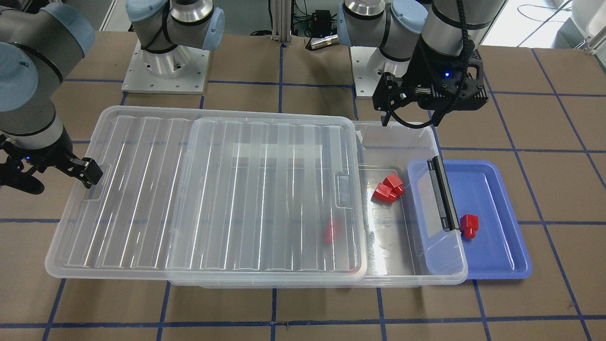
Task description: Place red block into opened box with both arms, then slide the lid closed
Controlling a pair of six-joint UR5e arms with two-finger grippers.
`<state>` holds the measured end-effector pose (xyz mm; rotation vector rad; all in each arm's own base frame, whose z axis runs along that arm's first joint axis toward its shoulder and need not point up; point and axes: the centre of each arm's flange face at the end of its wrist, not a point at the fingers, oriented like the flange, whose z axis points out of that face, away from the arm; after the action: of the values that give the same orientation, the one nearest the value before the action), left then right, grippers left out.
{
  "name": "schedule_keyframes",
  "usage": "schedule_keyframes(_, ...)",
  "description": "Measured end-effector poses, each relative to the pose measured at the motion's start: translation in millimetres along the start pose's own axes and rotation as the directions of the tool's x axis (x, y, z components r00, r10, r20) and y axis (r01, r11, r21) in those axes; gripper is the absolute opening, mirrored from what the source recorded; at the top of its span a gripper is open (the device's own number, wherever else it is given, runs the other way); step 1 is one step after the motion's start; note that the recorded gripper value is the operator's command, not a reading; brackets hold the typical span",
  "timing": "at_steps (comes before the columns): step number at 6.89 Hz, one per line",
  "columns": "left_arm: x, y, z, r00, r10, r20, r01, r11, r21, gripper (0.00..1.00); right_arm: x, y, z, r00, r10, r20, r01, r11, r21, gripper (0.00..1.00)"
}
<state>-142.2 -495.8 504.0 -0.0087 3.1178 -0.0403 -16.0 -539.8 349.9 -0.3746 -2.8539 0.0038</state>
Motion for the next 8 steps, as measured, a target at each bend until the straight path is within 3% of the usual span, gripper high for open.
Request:
schedule_keyframes(3,-46,-12,3,0.998,0.068,0.005,-0.068,0.998,-0.011,1.0,20,-2,4,0.999,0.033,0.004,-0.032,0.999,-0.035,1.0)
schedule_keyframes(5,-154,-25,32,0.995,0.098,-0.019,-0.099,0.993,-0.059,1.0,24,3,-10,0.999,0.033,0.007,-0.032,0.999,-0.034,1.0)
schedule_keyframes(6,-203,-29,56,0.992,0.117,-0.036,-0.12,0.99,-0.079,1.0,25,8,-33,0.999,0.028,0.018,-0.027,0.999,-0.035,1.0)
schedule_keyframes(7,-232,-39,86,0.981,0.186,-0.047,-0.189,0.979,-0.079,1.0,19,13,-67,0.998,0.011,0.062,-0.009,0.999,-0.039,1.0)
schedule_keyframes(8,-251,-48,120,0.961,0.273,-0.05,-0.277,0.959,-0.069,1.0,-1,18,-106,0.99,-0.021,0.138,0.025,0.999,-0.028,1.0)
